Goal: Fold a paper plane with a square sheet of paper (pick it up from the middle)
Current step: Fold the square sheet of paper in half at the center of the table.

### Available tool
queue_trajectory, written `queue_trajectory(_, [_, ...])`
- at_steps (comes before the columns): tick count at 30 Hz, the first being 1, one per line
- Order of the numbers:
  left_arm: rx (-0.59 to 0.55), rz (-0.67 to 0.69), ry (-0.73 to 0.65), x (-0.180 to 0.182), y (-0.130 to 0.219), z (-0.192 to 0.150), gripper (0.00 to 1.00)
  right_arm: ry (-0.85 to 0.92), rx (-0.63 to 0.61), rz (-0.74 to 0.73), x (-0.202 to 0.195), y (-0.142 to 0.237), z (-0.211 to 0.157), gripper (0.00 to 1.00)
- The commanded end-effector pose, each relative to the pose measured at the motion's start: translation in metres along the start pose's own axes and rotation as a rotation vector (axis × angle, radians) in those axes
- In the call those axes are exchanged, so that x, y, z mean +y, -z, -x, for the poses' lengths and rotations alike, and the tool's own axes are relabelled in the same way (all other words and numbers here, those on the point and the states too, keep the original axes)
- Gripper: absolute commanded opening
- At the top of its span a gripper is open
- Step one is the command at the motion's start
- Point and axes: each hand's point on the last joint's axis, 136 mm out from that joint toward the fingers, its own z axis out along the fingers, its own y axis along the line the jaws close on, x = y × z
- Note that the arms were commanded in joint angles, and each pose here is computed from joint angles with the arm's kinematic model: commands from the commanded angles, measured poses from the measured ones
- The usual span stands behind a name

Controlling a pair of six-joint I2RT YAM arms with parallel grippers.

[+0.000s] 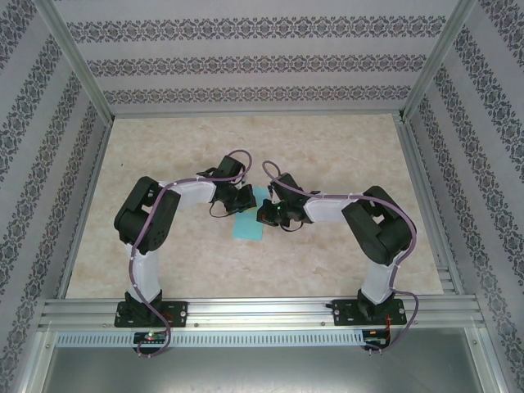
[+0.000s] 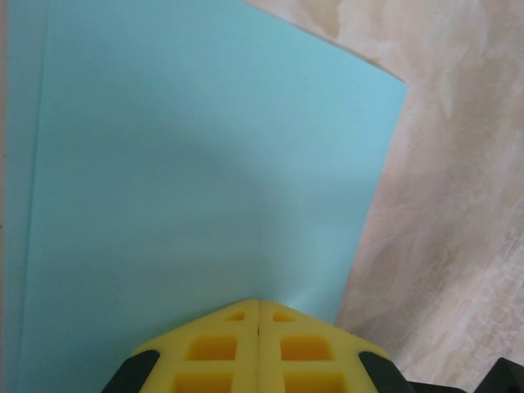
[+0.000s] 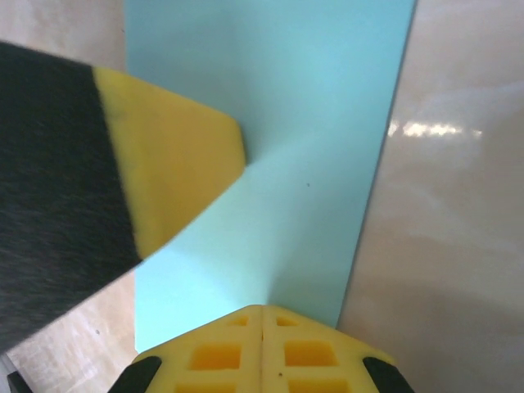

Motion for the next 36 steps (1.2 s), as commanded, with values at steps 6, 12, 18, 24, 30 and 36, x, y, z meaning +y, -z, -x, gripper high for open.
queue_trajectory(6, [0.039, 0.090, 0.061, 0.036, -0.011, -0.013, 0.00, 0.046, 0.103, -0.034, -0.008, -0.001, -0.039, 0.00])
queue_trajectory(12, [0.044, 0.111, 0.073, 0.044, -0.013, -0.017, 0.00, 0.065, 0.159, -0.052, -0.015, 0.003, -0.069, 0.00])
queue_trajectory(18, [0.047, 0.109, 0.077, 0.046, -0.015, -0.018, 0.00, 0.073, 0.200, -0.073, -0.020, 0.004, -0.097, 0.00])
queue_trajectory(24, [0.049, 0.100, 0.070, 0.043, -0.015, -0.017, 0.00, 0.075, 0.184, -0.085, -0.023, 0.010, -0.099, 0.00])
queue_trajectory(30, [0.049, 0.018, 0.043, 0.015, -0.004, -0.010, 0.01, 0.107, 0.083, -0.049, 0.002, 0.030, -0.077, 0.00])
queue_trajectory(36, [-0.020, -0.093, -0.022, -0.035, 0.038, 0.009, 0.25, 0.082, -0.098, -0.090, 0.017, 0.056, -0.032, 0.04])
